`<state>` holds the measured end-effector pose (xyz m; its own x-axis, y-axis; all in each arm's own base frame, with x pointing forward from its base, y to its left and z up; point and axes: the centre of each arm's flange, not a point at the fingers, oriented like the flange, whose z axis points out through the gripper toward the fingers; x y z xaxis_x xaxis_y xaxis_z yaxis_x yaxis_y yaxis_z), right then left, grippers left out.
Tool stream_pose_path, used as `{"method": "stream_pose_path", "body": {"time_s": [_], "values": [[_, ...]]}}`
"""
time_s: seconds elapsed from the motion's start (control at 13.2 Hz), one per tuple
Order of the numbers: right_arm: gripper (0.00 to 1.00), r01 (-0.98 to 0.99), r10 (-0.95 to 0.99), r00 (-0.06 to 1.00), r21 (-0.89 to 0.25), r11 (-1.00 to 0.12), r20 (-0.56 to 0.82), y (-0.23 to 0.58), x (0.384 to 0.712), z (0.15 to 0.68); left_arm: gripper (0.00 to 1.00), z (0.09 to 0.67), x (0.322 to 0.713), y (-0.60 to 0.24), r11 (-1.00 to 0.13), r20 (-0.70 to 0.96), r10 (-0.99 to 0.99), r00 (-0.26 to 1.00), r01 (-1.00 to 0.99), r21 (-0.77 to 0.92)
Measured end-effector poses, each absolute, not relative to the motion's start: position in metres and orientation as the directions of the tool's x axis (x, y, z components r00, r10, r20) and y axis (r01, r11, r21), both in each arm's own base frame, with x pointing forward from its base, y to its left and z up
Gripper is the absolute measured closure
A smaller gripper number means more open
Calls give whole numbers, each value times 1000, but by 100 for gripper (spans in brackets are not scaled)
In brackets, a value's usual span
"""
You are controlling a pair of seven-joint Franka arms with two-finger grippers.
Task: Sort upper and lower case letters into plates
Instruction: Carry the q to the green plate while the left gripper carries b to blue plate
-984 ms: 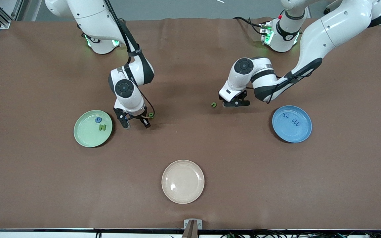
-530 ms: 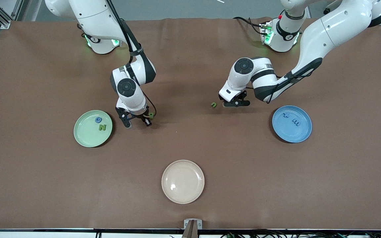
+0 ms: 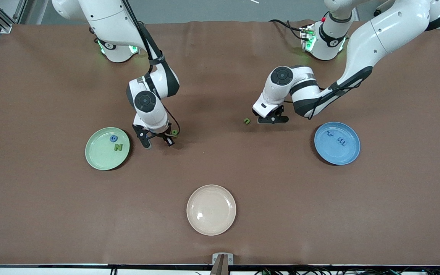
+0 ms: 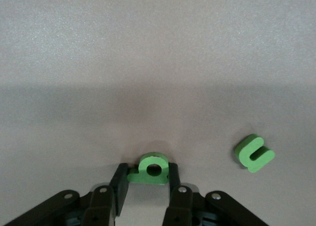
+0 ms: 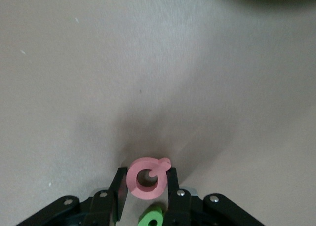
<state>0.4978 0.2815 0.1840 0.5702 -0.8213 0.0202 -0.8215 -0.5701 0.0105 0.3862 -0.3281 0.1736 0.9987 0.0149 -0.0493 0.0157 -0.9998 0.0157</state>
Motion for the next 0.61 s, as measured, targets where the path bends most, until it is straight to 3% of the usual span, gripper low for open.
{"method": "stream_pose_path", "body": {"time_s": [0.23, 0.61], "values": [[63, -673, -675, 737, 57, -737, -32, 248, 517, 217, 63, 175, 397, -324, -1000, -40, 8, 999, 8, 13], [63, -447, -448, 889, 30, -894, -99, 170, 540, 261, 63, 201, 469, -301, -1000, 41, 11, 999, 10, 18]]}}
